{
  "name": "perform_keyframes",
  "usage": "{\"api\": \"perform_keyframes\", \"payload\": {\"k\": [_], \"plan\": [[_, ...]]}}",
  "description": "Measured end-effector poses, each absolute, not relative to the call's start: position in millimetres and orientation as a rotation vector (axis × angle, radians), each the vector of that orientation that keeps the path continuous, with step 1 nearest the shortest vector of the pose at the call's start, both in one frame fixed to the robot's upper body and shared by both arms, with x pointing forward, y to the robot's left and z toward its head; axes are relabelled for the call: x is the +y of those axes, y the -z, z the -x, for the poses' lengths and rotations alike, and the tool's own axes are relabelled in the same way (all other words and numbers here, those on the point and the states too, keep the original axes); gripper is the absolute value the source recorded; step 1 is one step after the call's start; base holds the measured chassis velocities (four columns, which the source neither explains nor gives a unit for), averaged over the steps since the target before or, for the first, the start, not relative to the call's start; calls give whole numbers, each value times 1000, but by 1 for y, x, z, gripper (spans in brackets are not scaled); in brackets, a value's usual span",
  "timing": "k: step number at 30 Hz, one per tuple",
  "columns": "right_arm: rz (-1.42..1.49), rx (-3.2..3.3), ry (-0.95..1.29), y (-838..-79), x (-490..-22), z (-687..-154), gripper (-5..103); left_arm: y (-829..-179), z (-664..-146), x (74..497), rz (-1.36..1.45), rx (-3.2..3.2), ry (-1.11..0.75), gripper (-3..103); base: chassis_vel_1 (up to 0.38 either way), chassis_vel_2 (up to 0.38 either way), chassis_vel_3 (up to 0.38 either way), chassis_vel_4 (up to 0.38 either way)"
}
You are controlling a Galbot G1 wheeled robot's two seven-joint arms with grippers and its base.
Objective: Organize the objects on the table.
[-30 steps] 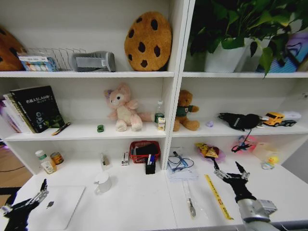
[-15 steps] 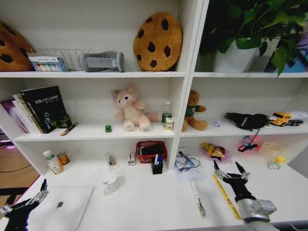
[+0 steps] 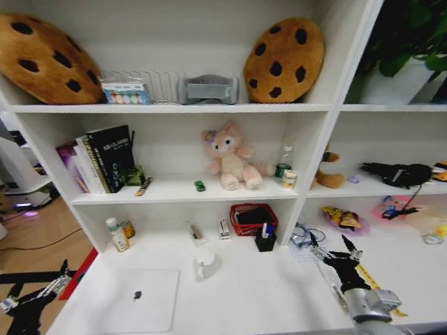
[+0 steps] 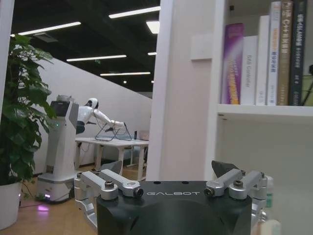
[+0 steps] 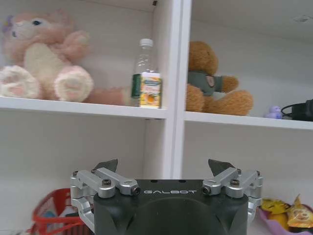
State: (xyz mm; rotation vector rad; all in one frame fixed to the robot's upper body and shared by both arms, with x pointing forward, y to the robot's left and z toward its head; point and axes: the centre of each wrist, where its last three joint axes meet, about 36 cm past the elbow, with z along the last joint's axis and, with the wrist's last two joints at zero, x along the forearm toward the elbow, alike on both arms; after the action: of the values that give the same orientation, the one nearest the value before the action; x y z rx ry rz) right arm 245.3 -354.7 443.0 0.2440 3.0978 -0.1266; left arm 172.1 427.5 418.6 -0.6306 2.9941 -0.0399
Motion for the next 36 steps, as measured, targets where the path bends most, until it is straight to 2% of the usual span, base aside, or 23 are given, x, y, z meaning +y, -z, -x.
{"api": "perform_keyframes", "payload": {"k": [5,13,24,36], "plan": [[-244,3098,127,-443,-355,-245,100,-419,-172,428,631,2994,40,100,285,278,-304,-305],[-244,3098,126,-443,-355,-245,100,-419,-172,428,631,2994,40,100,102,37,-43,-102],[-244,3097,127,-443,-355,-245,100,-418,-172,427,630,2994,40,100,-27,-45,7,49],[-244,3098,127,-443,-355,-245,100,-419,-172,428,630,2994,40,100,169,-138,-188,158]]}}
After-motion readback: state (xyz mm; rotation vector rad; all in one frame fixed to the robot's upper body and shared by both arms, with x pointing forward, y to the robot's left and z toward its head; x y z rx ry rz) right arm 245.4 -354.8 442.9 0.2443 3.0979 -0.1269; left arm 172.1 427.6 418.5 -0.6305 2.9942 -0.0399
